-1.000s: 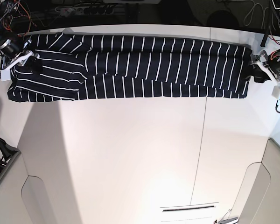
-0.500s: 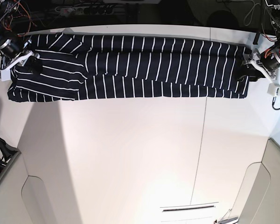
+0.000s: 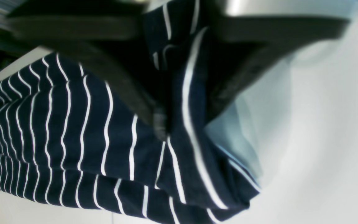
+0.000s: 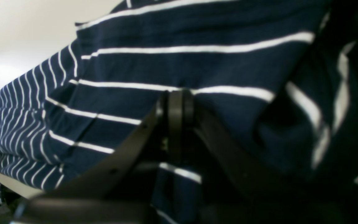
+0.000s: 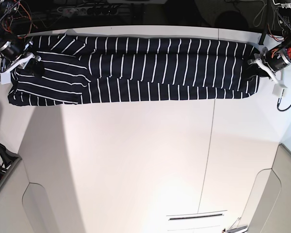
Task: Fold the T-shirt properly
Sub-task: 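Carry the strip end with the left gripper toward the right gripper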
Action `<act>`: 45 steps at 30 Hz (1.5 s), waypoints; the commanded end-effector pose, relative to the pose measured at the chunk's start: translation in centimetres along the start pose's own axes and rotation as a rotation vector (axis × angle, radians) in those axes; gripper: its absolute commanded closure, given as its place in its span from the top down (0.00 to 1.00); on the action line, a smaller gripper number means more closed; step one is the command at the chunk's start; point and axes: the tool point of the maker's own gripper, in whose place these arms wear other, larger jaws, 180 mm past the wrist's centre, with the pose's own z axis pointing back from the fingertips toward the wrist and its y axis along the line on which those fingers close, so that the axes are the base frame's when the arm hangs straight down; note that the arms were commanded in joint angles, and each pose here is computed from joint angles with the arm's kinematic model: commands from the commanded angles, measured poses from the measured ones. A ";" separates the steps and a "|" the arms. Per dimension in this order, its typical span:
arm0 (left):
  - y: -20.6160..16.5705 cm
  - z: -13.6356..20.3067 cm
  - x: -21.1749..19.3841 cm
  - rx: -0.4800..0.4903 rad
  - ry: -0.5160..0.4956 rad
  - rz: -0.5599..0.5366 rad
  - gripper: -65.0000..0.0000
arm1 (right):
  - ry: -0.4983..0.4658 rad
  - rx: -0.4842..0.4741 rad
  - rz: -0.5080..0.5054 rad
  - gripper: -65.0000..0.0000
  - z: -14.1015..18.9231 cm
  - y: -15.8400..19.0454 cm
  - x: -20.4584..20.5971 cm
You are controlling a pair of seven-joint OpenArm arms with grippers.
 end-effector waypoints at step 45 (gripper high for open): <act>-17.3 -2.2 9.0 -0.266 -0.066 -0.584 0.00 | -0.232 0.000 0.064 0.27 6.5 0.8 8.2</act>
